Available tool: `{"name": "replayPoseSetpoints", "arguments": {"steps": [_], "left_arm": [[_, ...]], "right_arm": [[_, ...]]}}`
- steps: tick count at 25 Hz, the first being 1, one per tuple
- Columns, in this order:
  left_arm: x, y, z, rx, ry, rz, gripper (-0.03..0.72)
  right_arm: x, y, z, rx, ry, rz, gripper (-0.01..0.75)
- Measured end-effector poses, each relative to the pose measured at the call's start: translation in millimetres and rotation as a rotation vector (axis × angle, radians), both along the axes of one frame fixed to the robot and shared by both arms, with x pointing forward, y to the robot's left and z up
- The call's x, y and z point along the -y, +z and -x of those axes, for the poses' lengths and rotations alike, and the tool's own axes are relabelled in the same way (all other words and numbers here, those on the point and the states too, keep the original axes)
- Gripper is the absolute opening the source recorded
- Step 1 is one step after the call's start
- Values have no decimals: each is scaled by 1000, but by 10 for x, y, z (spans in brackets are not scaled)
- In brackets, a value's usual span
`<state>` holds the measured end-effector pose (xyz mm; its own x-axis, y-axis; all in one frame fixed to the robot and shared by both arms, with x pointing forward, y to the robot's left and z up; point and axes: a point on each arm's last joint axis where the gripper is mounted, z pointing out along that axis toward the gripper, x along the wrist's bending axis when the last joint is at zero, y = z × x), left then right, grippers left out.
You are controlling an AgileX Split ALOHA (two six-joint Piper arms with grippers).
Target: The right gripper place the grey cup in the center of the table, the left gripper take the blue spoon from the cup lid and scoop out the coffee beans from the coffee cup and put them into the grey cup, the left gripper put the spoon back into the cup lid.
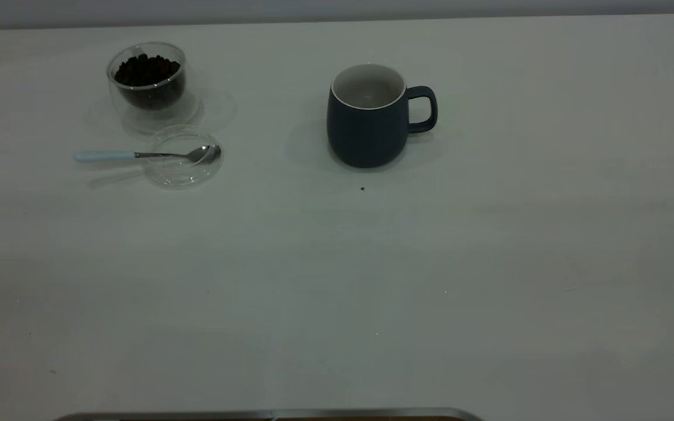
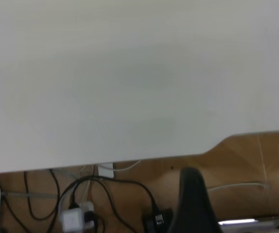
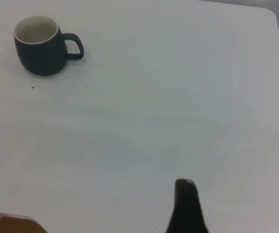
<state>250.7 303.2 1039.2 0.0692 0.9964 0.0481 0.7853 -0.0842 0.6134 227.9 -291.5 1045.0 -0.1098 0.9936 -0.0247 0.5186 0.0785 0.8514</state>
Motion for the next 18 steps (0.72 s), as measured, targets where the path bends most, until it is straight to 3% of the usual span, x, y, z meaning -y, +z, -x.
{"name": "replayPoseSetpoints", "arguments": {"steps": [11,18], "left_arm": [[2,-67,258,208,-3,24,593],[1,-70,284,225,-2,26,593]], "right_arm": [[0,0,0,0,0,0,591],[0,0,0,0,0,0,591]]}}
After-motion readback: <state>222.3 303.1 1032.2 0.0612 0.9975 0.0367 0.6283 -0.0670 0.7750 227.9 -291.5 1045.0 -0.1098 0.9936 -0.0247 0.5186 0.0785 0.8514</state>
